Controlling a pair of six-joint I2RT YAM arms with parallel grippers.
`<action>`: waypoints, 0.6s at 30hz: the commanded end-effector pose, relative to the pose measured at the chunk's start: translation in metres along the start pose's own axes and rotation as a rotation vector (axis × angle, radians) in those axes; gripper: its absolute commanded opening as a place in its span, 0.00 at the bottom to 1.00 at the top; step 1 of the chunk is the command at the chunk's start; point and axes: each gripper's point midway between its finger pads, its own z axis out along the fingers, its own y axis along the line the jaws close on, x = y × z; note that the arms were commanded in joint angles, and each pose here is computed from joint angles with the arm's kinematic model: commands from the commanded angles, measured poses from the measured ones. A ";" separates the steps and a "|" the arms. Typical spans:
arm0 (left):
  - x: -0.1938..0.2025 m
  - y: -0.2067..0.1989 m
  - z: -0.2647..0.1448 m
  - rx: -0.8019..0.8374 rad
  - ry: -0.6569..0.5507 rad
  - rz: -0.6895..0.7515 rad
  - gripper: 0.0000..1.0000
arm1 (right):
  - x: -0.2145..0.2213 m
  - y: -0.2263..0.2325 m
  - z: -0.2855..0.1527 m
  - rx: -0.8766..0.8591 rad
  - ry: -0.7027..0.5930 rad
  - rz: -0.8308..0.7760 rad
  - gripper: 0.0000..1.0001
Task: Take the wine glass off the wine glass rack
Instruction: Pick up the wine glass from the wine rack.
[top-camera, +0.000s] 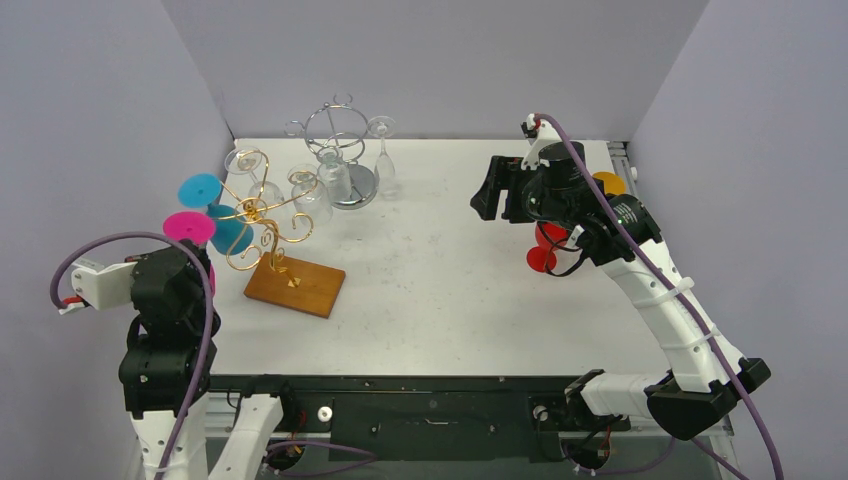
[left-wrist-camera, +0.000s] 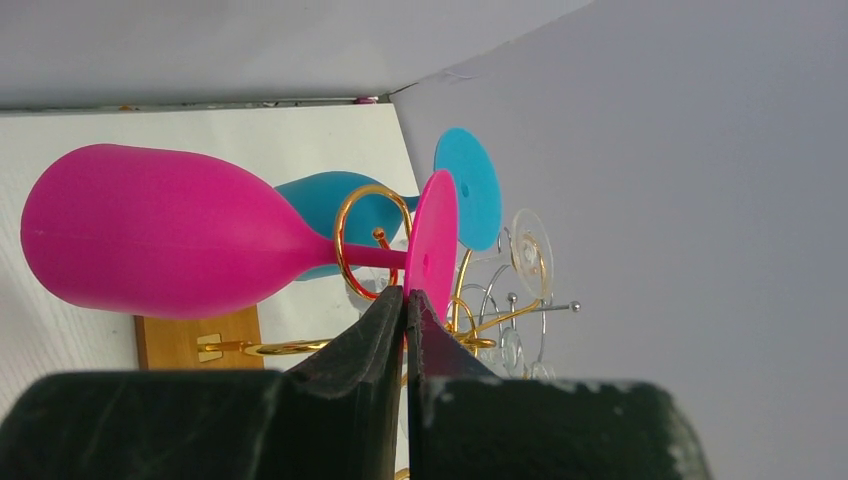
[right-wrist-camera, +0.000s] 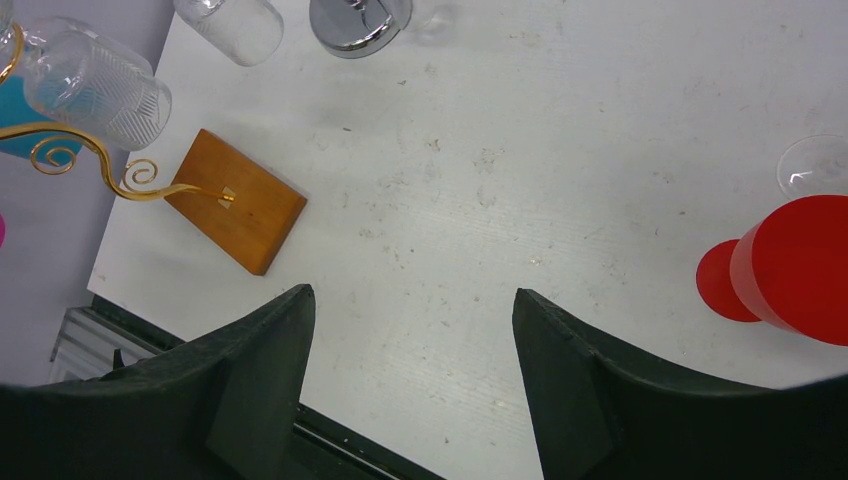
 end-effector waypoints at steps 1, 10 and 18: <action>-0.013 -0.011 0.004 0.022 -0.067 -0.067 0.00 | -0.012 0.005 -0.008 -0.014 -0.060 -0.016 0.68; -0.012 -0.009 0.009 0.013 -0.084 -0.074 0.00 | -0.012 0.006 -0.007 -0.013 -0.057 -0.021 0.68; -0.004 -0.014 0.019 0.016 -0.076 -0.080 0.00 | -0.012 0.006 -0.006 -0.011 -0.057 -0.025 0.68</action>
